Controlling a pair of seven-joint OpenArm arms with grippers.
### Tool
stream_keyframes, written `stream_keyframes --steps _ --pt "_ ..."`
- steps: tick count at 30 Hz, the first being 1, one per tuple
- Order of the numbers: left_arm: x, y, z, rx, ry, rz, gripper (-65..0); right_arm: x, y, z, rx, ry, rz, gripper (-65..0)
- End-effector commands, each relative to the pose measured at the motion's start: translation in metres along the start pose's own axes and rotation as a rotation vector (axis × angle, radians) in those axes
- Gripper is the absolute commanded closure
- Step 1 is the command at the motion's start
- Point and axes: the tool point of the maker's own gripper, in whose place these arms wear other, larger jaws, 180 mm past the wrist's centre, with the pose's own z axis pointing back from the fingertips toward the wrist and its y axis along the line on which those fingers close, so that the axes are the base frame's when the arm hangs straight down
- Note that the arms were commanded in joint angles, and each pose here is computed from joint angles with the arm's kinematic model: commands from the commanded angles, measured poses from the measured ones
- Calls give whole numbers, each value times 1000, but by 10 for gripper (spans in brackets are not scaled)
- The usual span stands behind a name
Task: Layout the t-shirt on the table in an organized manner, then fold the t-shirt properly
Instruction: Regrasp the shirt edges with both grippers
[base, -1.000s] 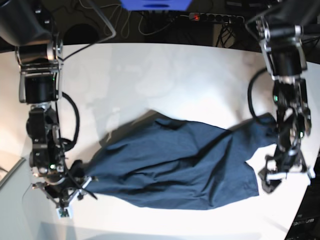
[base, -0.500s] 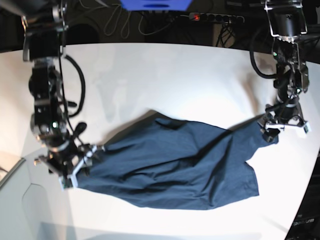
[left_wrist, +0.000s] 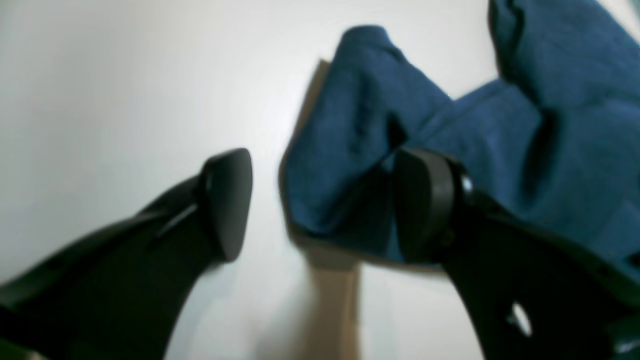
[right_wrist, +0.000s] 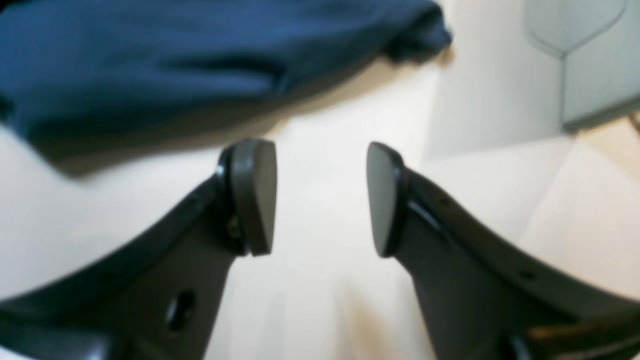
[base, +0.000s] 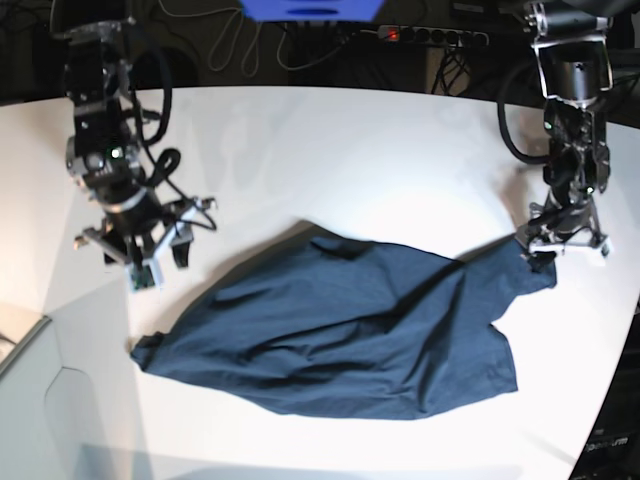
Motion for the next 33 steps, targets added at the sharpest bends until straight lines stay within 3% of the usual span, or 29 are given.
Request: stream_keyframes --steps 1,4,9,10,15,21,27,33 --pt "-2 -10 -2 -22 19 -35 -424 13 3 4 9 -51 -2 -294" --pt "-15 -17 -2 -29 46 -119 -341 -1 10 10 22 -23 -10 -294" --pt "-19 -18 -2 -26 58 -151 -27 -19 29 14 52 16 -50 -294" --pt "-18 -18 -1 -27 58 -153 0 -21 30 15 54 20 -52 -294" --pt "-12 -31 15 -76 69 -175 0 -26 53 11 111 38 -35 -295" --pt "33 -71 86 -204 -39 -227 0 -28 77 -8 176 61 -5 -331" --pt "32 -86 152 -325 43 -167 0 -31 97 -25 209 93 -30 -376" --pt "27 -61 169 -319 112 -69 0 -17 113 -35 231 79 -72 -376"
